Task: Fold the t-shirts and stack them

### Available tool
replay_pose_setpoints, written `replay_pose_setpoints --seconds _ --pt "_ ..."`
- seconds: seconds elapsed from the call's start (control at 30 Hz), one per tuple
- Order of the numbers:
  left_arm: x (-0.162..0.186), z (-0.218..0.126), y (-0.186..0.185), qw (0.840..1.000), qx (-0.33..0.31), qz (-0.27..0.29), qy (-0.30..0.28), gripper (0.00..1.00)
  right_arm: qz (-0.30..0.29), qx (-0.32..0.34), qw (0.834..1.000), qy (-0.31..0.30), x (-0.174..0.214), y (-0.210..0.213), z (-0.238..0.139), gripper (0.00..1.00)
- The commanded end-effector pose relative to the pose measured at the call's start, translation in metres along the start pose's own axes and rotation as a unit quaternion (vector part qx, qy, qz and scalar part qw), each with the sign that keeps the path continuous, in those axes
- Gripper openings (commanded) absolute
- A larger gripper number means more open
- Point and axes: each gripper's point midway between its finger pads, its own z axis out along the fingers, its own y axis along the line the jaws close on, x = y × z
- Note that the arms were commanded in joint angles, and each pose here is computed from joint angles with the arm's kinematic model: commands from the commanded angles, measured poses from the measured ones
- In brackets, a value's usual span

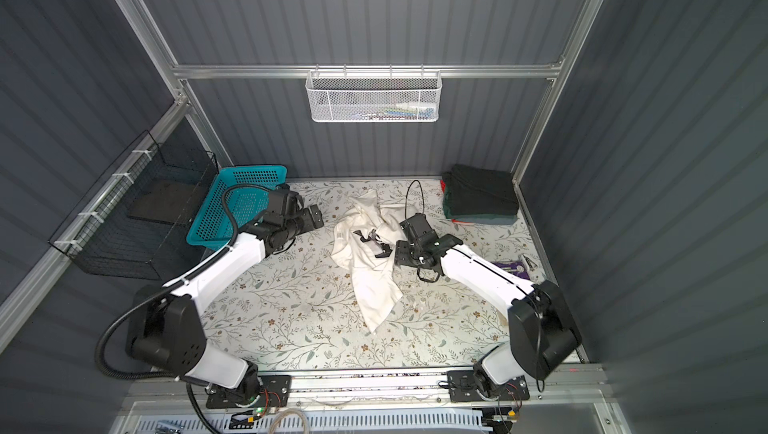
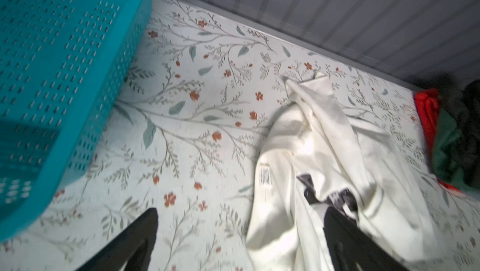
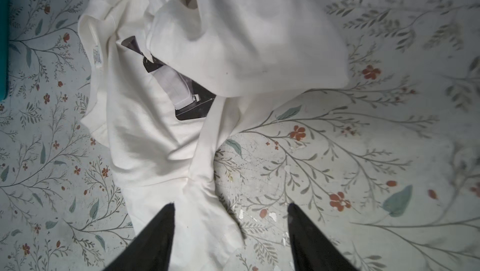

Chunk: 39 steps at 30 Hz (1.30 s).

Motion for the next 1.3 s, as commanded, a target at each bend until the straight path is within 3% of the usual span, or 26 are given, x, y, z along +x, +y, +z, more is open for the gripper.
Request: replay_pose_setpoints --seconds 0.0,0.23,0.3,0.53,0.87,1.0,1.07,1.27 --pt "0.045 -0.019 -0.008 1.000 0.013 0.001 0.026 1.00 -0.014 -0.051 0.998 0.019 -0.002 0.025 0.019 0.63" --pt "0.131 -0.032 -0.036 0.990 0.084 -0.003 0.115 1.00 -0.019 -0.006 0.999 0.037 -0.008 0.011 0.072 0.60" --pt "0.148 -0.031 -0.040 0.988 0.086 0.006 0.131 1.00 -0.016 -0.010 0.999 0.043 -0.012 0.009 0.083 0.56" --pt "0.189 -0.029 -0.068 0.975 0.132 0.035 0.175 0.95 0.004 0.029 0.999 0.031 -0.029 -0.015 0.095 0.58" --pt "0.222 -0.018 -0.091 0.965 0.141 0.070 0.209 0.94 0.009 0.053 0.998 0.010 -0.044 -0.032 0.103 0.30" --pt "0.238 -0.017 -0.098 0.959 0.138 0.096 0.228 0.94 -0.001 0.040 0.999 0.002 -0.052 -0.026 0.102 0.30" --pt "0.245 -0.017 -0.098 0.957 0.135 0.104 0.236 0.94 -0.002 0.032 0.999 0.000 -0.054 -0.022 0.100 0.38" --pt "0.260 -0.015 -0.098 0.953 0.126 0.119 0.249 0.92 0.009 -0.002 1.000 0.005 -0.055 -0.009 0.095 0.42"
